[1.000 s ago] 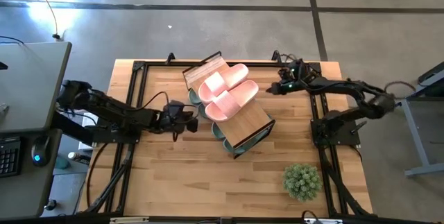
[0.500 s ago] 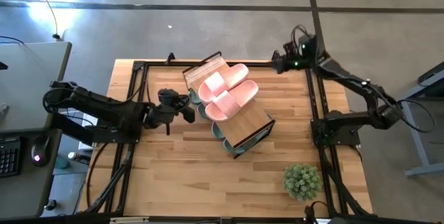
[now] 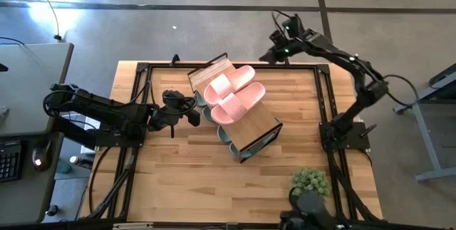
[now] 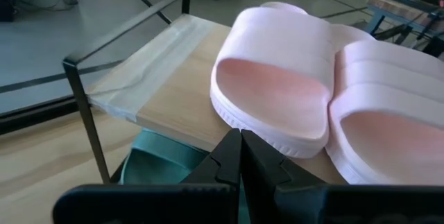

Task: Pick and place slides into the shelf
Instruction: Adjust the slides on the shelf

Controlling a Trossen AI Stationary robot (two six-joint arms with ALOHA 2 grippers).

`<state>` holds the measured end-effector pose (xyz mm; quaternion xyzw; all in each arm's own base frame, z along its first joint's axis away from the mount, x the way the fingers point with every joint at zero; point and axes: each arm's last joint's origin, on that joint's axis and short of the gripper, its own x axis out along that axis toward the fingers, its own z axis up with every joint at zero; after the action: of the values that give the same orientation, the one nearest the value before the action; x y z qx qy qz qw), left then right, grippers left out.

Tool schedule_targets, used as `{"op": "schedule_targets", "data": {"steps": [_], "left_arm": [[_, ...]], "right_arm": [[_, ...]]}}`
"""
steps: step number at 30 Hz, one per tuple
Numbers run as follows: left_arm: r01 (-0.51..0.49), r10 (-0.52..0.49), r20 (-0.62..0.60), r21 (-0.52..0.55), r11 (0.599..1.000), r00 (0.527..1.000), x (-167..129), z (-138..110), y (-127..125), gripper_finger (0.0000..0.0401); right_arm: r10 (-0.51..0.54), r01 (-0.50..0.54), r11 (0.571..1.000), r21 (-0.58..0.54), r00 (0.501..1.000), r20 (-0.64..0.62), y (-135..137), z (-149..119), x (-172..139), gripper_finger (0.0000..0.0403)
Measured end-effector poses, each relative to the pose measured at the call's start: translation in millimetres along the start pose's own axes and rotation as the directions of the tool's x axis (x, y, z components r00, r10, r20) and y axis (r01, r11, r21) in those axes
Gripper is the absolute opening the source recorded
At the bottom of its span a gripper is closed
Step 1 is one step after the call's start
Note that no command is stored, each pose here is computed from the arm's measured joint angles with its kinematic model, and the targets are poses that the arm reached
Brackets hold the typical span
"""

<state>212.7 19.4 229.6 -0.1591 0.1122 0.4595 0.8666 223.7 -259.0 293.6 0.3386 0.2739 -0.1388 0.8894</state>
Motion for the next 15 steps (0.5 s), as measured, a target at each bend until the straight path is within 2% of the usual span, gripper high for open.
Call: {"op": "schedule_targets", "data": {"steps": [2,6,15], "left_arm": [[0.008,-0.008,-0.007,0.002,1.0,1.0,0.0,-0.3,-0.2,0.0],[0.009,-0.009,-0.008,0.003,1.0,1.0,0.0,-0.3,-0.2,0.0],[0.007,-0.007,-0.011,0.007,1.0,1.0,0.0,-0.7,0.1,0.0]], "right_arm": [[0.013,-0.012,1.0,0.016,0.999,-0.031,0.6,6.4,6.6,0.0],[0.023,-0.021,1.0,0.019,0.991,-0.134,-1.5,1.7,30.0,0.0],[0.024,-0.026,1.0,-0.01,0.985,-0.173,10.5,-2.7,48.6,0.0]]}}
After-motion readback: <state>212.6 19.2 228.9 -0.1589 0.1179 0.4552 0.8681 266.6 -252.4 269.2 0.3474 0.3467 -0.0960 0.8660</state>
